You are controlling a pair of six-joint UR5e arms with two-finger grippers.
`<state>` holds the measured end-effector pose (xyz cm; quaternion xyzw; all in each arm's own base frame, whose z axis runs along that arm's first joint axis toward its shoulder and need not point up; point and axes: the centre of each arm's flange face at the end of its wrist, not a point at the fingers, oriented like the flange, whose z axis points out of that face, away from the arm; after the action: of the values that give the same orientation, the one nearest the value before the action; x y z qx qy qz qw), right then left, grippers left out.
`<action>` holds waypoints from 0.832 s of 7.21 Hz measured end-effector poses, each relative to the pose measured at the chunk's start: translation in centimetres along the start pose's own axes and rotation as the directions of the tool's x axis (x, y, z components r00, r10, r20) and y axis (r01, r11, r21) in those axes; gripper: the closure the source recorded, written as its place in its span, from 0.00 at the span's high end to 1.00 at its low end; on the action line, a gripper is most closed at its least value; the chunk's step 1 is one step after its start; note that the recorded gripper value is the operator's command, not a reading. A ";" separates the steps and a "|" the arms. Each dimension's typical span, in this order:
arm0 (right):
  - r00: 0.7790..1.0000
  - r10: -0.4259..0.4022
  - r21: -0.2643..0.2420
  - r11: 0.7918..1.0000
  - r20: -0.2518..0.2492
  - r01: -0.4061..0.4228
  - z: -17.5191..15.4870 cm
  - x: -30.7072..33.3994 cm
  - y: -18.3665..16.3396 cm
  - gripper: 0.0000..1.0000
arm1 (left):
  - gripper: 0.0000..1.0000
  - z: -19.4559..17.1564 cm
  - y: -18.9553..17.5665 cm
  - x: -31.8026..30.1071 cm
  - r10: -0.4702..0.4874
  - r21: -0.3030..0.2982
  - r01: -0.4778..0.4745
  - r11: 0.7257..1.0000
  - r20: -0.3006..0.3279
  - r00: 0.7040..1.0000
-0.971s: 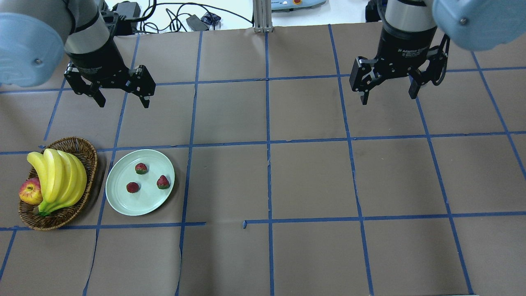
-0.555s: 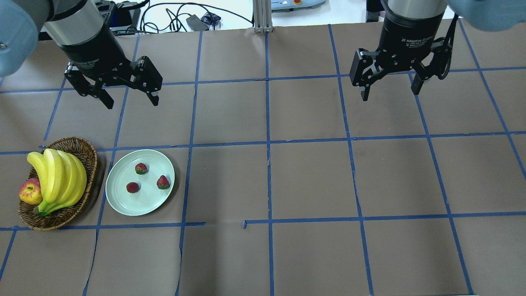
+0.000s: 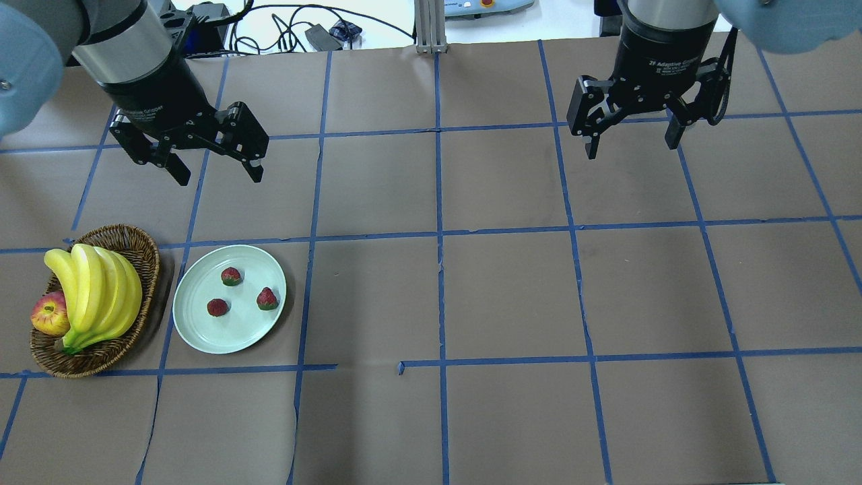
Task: Collect all strawberries into plate
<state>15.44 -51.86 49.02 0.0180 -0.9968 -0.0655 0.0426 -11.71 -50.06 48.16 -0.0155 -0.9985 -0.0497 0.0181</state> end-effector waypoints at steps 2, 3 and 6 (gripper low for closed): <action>1.000 0.004 0.015 1.000 0.000 -0.004 -0.1 0.0 -0.3 1.00 | 1.00 -0.1 0.0 -0.1 -0.019 0.011 0.019 1.000 0.002 1.000; 1.000 0.006 0.019 1.000 0.000 -0.006 -0.1 0.0 -0.3 1.00 | 1.00 0.0 0.0 -0.1 -0.026 0.011 0.026 1.000 0.003 1.000; 1.000 0.003 0.022 1.000 0.007 -0.003 -0.2 -0.1 -0.3 1.00 | 1.00 0.2 0.1 -0.1 -0.034 0.011 0.034 0.999 0.002 0.999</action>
<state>15.53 -52.17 49.13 0.0166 -0.9976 -0.0545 0.0391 -11.64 -49.96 47.99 0.0014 -0.9989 -0.0446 0.0160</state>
